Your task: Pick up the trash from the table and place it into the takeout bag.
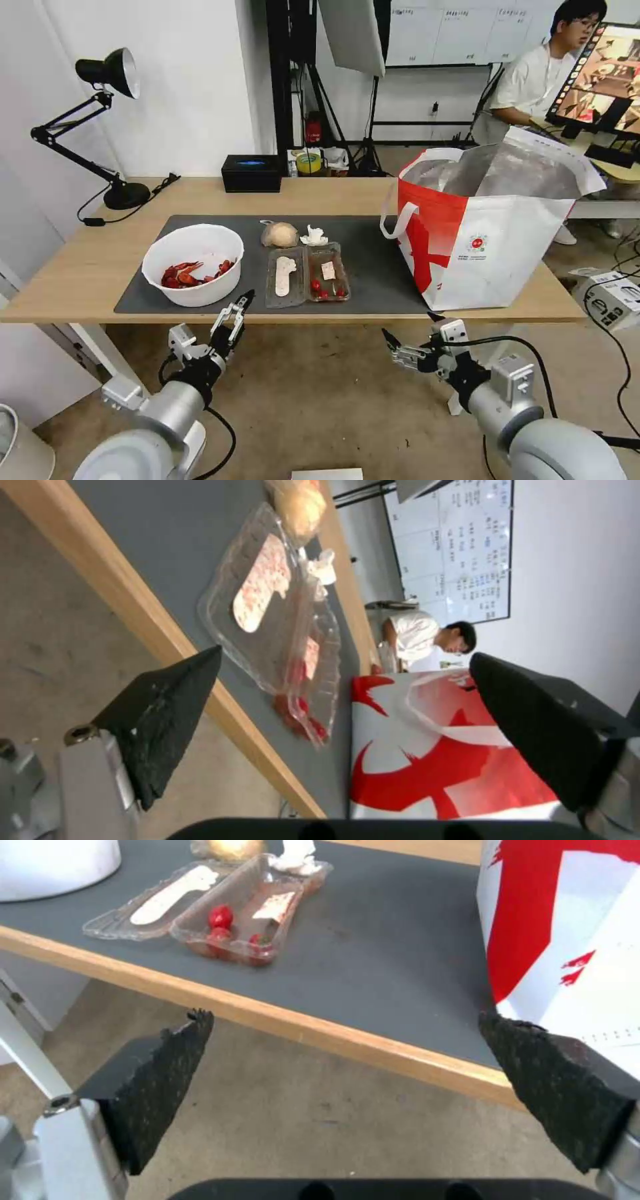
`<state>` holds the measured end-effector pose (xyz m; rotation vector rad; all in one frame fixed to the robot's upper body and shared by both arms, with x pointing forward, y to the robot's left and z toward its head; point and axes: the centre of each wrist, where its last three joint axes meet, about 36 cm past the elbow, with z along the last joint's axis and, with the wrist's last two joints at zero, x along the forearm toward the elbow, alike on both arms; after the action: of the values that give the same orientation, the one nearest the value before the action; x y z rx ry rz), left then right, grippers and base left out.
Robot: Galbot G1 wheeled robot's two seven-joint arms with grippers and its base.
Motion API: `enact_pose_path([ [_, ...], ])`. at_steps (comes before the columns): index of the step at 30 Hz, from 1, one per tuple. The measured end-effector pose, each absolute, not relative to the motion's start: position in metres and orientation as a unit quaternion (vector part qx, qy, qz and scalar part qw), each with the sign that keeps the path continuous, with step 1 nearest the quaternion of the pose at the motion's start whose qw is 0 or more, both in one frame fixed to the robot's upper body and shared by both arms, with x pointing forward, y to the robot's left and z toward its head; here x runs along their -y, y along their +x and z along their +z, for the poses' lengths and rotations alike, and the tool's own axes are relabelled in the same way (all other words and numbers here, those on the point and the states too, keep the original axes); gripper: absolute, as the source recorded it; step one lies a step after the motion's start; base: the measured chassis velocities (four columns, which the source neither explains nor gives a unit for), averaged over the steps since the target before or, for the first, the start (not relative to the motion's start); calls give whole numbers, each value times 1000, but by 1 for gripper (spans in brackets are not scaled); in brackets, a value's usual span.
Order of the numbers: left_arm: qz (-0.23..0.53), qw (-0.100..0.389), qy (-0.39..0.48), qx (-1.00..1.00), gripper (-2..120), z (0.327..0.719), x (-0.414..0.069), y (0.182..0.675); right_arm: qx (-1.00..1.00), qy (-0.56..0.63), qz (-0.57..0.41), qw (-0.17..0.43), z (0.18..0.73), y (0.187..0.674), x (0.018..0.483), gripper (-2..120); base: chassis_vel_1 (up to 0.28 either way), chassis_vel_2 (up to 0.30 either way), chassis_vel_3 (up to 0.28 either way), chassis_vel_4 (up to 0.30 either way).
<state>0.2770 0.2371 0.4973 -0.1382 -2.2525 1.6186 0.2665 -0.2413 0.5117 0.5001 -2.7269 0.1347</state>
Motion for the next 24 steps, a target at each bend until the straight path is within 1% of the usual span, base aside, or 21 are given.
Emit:
enact_pose_path([
  [8, 555, 203, -67, 804, 100, 489, -233, 302, 966, 173, 54, 184, 512, 265, 244, 100, 0, 0, 0, 0],
  [24, 557, 236, -91, 791, 100, 476, -220, 333, 966, 167, 59, 190, 510, 264, 247, 100, 0, 0, 0, 0],
])
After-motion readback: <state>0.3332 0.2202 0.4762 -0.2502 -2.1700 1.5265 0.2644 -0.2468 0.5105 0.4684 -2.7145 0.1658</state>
